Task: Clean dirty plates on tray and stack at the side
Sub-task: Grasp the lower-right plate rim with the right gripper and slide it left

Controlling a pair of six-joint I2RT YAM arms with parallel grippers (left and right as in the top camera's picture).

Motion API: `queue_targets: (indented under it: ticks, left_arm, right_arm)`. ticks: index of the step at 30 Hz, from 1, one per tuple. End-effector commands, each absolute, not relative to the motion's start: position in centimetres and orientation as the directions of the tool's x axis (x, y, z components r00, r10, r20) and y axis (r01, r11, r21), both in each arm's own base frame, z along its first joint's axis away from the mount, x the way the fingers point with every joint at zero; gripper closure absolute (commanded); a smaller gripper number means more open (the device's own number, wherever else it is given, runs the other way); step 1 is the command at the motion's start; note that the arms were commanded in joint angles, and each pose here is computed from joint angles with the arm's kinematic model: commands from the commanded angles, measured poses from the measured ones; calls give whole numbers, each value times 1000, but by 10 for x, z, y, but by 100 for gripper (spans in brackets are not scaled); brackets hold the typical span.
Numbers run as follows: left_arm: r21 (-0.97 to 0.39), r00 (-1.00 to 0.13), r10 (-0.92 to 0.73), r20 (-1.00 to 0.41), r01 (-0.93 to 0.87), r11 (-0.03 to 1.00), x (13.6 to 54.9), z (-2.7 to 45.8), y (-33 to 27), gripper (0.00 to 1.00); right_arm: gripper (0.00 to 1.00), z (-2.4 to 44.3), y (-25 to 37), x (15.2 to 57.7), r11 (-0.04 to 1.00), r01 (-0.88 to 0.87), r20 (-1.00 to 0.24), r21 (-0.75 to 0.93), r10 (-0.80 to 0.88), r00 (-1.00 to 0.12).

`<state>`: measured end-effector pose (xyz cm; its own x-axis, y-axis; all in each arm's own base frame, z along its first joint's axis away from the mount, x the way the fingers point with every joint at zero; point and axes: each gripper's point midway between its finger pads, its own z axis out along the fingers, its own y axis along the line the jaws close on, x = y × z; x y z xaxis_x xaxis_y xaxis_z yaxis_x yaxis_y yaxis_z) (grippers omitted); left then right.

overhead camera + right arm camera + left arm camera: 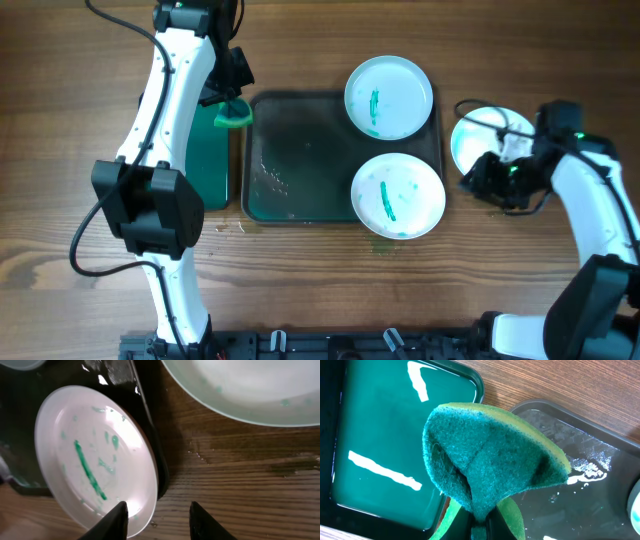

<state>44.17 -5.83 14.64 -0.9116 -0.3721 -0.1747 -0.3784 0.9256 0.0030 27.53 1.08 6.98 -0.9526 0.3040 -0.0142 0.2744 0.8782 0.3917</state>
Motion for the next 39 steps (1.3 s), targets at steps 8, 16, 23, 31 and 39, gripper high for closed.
queue_targets:
  ticks: [8,16,23,31,39]
  left_arm:
    - [-30,-904,-372,-212,-374,927,445,164,-61,96]
    - [-31,-904,-372,-212,-374,927,445,164,-61,96]
    - [-30,-904,-372,-212,-374,927,445,164,-61,96]
    - [-30,-904,-372,-212,-374,927,445,164,-61,96]
    - [-30,-904,-372,-212,-374,927,445,164,-61,96]
  right_arm:
    - [60,29,31,261,908,232,-17,348,253,-967]
    - [67,15,41,255,898,230,-17,375,255,-967]
    - [91,16,44,258,893,225,-25,390,255,-967]
    - [96,34,65,262,888,174,-16,426,200,-980]
    - [96,83,133,316,898,147,-170,414,235,-957]
